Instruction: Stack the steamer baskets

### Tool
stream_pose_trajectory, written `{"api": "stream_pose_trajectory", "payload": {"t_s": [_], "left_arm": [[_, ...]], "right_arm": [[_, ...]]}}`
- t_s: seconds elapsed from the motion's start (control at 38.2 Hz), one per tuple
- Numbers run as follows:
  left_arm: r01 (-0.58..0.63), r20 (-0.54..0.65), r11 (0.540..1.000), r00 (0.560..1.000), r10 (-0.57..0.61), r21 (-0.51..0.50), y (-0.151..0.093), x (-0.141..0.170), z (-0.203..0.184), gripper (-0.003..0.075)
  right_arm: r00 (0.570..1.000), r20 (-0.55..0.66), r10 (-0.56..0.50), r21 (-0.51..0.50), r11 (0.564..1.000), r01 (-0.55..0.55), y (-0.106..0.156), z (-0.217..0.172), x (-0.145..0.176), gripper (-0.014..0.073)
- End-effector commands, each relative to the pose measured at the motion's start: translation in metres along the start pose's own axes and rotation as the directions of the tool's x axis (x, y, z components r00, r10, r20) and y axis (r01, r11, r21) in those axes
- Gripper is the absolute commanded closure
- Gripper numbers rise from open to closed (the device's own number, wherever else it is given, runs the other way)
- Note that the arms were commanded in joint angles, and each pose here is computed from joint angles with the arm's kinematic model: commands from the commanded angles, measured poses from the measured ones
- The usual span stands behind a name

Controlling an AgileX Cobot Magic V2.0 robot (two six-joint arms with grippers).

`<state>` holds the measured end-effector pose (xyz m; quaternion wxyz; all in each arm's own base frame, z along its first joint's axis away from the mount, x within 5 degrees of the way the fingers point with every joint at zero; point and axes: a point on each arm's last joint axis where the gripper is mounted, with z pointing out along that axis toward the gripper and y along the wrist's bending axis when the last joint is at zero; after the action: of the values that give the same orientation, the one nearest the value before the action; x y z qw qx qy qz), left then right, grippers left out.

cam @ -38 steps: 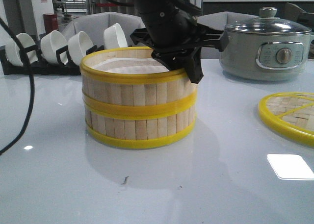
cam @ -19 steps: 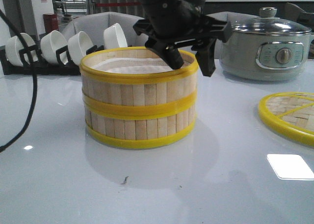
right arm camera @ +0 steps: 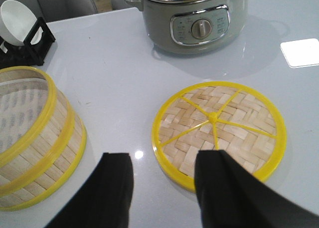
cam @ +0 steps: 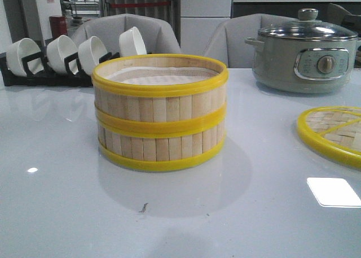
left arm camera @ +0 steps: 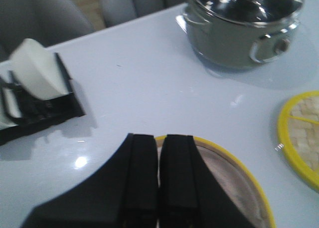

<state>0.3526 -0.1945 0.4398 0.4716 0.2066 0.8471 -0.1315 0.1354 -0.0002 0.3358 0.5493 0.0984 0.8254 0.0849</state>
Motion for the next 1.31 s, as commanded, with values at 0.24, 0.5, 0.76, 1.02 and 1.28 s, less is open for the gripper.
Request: {"api": "stream_pose_trajectory", "payload": {"t_s": [0.24, 0.5, 0.76, 1.02, 1.28], "left_arm": [[0.222, 0.337, 0.950, 0.931, -0.139, -0.221, 0.083, -0.018, -0.159, 0.0625], [0.252, 0.458, 0.925, 0.883, -0.100, -0.284, 0.073, 0.044, -0.229, 0.0625], [0.234, 0.486, 0.926, 0.871, -0.064, -0.296, 0.052, 0.129, -0.249, 0.0625], [0.230, 0.506, 0.928, 0.861, -0.054, -0.292, 0.041, 0.197, -0.244, 0.0625], [0.230, 0.482, 0.928, 0.874, -0.064, -0.294, 0.037, 0.236, -0.235, 0.0625]], "right_arm": [[0.994, 0.110, -0.002, -0.019, 1.000, 0.004, 0.004, -0.005, -0.017, 0.0183], [0.993, 0.115, -0.003, -0.023, 1.000, 0.006, 0.005, -0.005, -0.018, 0.0183], [0.994, 0.104, -0.019, -0.073, 0.997, 0.027, 0.012, -0.005, -0.016, 0.0183], [0.995, 0.102, -0.019, -0.075, 0.997, 0.027, 0.012, -0.005, -0.016, 0.0183], [0.995, 0.098, -0.020, -0.075, 0.997, 0.027, 0.012, -0.005, -0.015, 0.0183]]}}
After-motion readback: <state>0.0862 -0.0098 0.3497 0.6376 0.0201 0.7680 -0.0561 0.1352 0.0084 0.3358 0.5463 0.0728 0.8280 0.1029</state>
